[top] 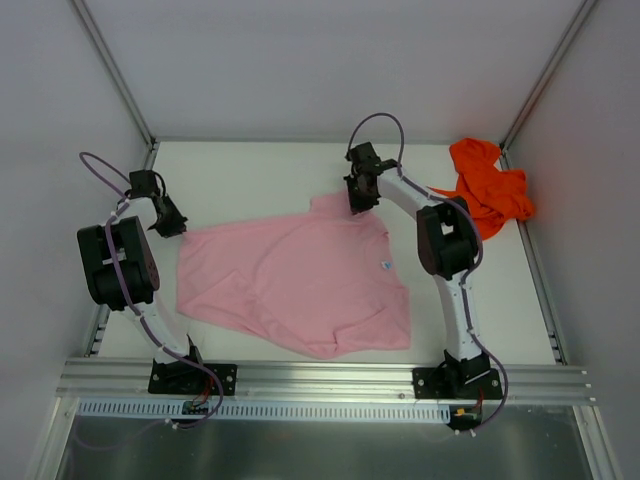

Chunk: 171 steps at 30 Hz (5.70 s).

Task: Fold and stack the t-shirts
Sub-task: Flatten out the tshirt

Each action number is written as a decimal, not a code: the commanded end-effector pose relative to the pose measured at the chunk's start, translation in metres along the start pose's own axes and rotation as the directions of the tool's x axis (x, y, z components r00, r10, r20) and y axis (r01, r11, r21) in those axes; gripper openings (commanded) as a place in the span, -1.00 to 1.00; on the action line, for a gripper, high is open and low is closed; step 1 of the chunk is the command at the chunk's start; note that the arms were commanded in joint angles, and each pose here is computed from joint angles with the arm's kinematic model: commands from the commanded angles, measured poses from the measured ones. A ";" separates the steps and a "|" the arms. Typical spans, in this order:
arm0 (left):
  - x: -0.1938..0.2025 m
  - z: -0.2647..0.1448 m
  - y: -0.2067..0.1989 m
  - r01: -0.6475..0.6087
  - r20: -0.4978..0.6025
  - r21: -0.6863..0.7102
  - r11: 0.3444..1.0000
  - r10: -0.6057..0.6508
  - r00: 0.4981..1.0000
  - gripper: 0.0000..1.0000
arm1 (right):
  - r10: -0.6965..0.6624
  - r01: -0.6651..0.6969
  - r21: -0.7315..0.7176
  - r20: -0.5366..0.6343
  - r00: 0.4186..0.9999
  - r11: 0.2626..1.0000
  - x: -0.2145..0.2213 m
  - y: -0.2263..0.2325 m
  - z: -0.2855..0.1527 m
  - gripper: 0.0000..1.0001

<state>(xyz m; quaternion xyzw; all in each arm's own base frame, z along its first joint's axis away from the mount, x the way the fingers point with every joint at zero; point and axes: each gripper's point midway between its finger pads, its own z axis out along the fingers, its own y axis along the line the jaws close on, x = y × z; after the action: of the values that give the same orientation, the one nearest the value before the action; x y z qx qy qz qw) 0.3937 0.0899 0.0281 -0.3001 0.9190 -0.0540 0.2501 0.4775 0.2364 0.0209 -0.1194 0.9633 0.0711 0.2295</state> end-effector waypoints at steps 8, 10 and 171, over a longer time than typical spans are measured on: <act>0.012 -0.023 -0.004 -0.043 0.017 0.060 0.997 0.042 0.999 -1.00 | 0.075 -0.075 0.024 -0.030 0.997 0.997 0.061 -0.011 -0.050 -0.23; 0.012 -0.023 -0.005 -0.048 0.015 0.065 0.997 0.047 0.999 -1.00 | 0.051 -0.052 0.021 0.012 0.999 0.998 0.042 -0.011 -0.054 0.20; 0.010 -0.537 -0.101 -0.439 0.832 0.437 0.785 -0.168 0.529 -1.00 | -0.102 0.120 0.075 0.966 0.237 0.990 -0.008 -0.032 -0.630 -0.98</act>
<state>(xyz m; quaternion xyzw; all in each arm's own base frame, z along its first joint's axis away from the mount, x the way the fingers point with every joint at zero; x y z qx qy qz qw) 0.1517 -0.0310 0.5483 -0.0712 0.5903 -0.1699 0.7859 0.2157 0.0835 0.5719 -0.1334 0.6174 0.1157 0.7666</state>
